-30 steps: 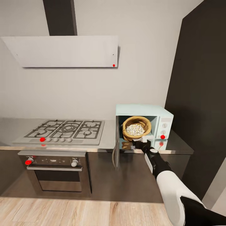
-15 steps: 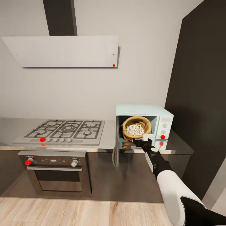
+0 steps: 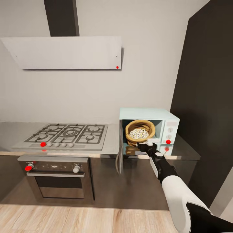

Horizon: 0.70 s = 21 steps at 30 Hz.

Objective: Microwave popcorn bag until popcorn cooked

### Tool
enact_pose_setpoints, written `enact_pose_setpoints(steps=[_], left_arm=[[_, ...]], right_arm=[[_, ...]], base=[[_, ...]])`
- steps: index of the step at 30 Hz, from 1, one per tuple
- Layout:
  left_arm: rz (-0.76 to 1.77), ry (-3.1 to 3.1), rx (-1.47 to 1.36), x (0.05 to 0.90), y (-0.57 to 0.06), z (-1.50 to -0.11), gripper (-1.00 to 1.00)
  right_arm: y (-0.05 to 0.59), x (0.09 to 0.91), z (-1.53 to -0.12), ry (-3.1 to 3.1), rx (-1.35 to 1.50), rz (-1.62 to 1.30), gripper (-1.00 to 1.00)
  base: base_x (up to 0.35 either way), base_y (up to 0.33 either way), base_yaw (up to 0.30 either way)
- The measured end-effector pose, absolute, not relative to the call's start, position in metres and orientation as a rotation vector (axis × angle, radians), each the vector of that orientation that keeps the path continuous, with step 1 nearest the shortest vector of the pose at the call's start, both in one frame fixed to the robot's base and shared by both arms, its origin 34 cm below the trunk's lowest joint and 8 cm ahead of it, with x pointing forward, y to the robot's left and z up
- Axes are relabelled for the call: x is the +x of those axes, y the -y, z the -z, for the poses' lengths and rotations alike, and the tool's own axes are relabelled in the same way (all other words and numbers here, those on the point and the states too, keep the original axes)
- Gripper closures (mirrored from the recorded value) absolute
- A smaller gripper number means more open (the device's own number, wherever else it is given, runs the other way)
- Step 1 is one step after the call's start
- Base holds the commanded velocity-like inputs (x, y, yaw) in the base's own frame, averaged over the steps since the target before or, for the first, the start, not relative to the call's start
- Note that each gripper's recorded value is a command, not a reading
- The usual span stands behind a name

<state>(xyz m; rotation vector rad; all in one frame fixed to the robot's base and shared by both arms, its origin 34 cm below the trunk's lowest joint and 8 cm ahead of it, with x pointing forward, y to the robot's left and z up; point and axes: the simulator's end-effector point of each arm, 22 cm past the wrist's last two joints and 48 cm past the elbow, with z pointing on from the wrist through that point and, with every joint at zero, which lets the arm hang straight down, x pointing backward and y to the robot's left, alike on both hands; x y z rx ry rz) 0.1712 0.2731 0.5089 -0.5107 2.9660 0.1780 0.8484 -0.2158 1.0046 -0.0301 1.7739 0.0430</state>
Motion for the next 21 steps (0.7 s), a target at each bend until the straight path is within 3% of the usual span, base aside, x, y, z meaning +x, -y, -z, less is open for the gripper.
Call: enact_pose_setpoints(steps=[21], left_arm=[[-0.176, -2.966, -0.511, 0.171, -0.272, -0.509, -1.0]], right_arm=[[0.214, 0.852, -1.034, -1.714, -0.026, -0.039, -1.0]], base=[[0.0, 0.0, 0.0]])
